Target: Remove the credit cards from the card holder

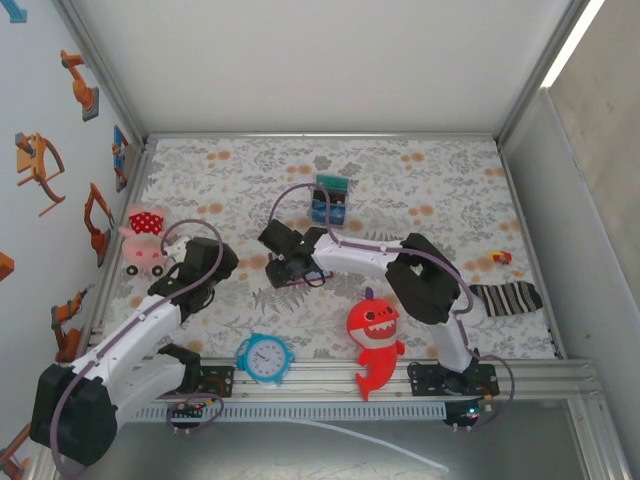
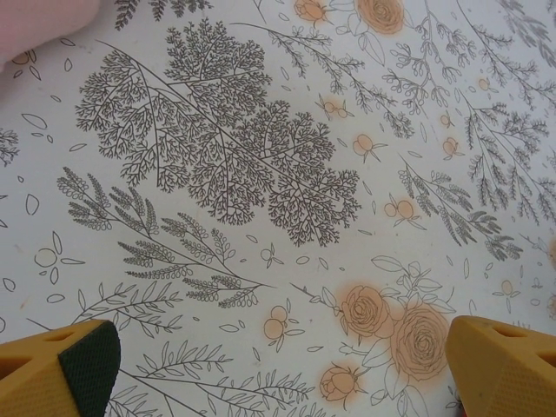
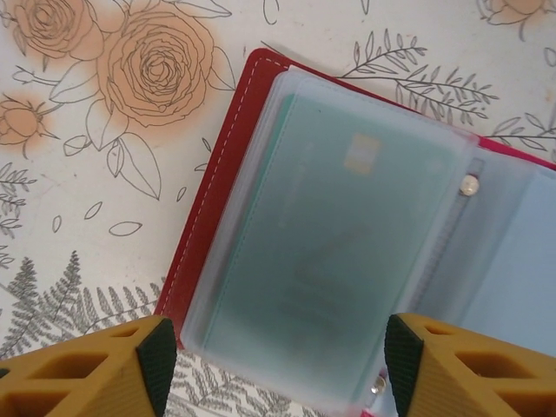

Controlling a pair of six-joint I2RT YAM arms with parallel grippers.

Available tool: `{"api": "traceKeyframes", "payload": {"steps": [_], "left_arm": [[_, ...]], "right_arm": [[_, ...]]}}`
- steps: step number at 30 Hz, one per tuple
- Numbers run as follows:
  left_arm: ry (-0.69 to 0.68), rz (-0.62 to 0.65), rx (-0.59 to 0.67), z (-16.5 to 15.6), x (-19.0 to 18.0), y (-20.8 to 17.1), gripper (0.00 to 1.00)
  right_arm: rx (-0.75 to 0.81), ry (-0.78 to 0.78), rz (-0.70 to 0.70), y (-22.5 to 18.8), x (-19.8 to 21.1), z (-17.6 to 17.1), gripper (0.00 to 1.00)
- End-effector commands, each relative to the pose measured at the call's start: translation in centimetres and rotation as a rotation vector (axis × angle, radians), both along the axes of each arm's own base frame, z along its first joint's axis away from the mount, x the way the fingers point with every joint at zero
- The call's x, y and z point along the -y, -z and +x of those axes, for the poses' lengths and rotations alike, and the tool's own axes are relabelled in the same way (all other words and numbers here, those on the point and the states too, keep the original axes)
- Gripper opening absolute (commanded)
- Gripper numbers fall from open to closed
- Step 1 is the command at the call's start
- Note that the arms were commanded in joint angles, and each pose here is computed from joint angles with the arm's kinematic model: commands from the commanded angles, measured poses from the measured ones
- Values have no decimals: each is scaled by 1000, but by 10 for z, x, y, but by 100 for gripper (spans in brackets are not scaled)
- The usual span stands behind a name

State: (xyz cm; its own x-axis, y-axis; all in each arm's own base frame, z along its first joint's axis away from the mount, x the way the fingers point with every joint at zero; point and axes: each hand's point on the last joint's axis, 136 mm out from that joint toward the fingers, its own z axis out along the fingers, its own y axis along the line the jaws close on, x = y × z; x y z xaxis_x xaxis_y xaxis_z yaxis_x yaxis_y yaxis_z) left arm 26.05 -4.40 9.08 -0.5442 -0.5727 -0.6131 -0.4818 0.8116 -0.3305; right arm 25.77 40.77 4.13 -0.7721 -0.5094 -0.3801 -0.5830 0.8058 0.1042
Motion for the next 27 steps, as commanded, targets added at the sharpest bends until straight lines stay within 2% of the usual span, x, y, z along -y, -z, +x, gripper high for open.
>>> {"api": "traceKeyframes", "payload": {"steps": [1,7,17,27], "left_arm": [[-40,14,-12,-8,-10,4,97],[-43,16,-11,-10,-13,3,97],[-43,19,-13,-9,-13,1,97],[-24,36,-1,-9,-13,-6,97]], "right_arm": [[-11,-3,-23,4,0,2,64],[7,5,-56,10,4,6,60],[-7,14,-91,25,10,5,49],[27,44,-68,10,12,10,30]]}}
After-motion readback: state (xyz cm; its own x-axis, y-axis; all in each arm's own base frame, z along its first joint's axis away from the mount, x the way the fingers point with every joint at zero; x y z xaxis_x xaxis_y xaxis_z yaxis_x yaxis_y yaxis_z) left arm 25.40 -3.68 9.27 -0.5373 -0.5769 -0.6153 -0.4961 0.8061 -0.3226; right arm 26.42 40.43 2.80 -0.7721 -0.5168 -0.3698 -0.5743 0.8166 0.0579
